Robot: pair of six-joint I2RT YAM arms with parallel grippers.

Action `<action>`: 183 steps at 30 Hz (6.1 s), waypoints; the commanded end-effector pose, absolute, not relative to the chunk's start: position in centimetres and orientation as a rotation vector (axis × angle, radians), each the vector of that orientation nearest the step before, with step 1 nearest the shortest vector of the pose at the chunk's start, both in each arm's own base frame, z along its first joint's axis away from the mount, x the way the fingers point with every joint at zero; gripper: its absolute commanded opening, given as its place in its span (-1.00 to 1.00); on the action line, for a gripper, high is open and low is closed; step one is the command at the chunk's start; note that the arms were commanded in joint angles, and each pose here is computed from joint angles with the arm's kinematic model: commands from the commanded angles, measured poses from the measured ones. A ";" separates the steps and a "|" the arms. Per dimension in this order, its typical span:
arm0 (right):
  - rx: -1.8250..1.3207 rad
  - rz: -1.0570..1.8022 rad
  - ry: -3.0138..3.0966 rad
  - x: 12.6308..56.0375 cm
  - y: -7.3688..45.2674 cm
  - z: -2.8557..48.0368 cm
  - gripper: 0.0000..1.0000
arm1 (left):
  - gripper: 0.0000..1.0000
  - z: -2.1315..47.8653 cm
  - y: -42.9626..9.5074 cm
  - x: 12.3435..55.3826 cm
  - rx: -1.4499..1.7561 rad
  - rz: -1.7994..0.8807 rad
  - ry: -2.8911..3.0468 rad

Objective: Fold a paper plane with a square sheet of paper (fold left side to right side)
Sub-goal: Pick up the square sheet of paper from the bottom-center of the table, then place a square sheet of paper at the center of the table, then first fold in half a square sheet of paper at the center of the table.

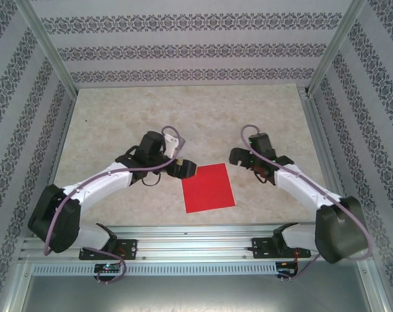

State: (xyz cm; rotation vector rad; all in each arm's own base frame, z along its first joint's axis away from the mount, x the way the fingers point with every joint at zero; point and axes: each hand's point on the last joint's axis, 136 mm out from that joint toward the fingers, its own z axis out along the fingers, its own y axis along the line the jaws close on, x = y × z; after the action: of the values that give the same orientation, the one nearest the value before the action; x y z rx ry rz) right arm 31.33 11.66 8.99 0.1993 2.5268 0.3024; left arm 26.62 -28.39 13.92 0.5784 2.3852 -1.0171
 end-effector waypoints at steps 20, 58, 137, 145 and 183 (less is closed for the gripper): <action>0.022 0.332 2.913 28.0 21.1 1.8 0.94 | 0.93 4.1 -31.5 21.6 0.677 -1.128 2.727; 0.008 1.004 2.698 28.8 24.3 5.9 -0.48 | 1.00 11.8 -29.6 26.5 0.494 -1.210 2.423; -0.056 0.973 2.493 33.4 23.4 10.5 -0.11 | -0.67 7.4 -24.8 34.6 0.283 -1.318 2.675; 0.019 0.933 2.580 33.9 22.9 7.5 -0.16 | 0.03 10.0 -26.6 34.9 0.292 -1.497 2.549; 0.199 1.404 2.393 37.3 26.6 9.0 -0.16 | 0.04 9.7 -32.5 36.1 0.348 -1.605 2.469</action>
State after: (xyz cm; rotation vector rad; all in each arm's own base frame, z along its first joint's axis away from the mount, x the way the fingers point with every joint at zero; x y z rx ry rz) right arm 37.00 25.39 8.11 0.2465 2.4317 1.3475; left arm 35.37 -31.58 9.05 0.3041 2.5216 -1.5979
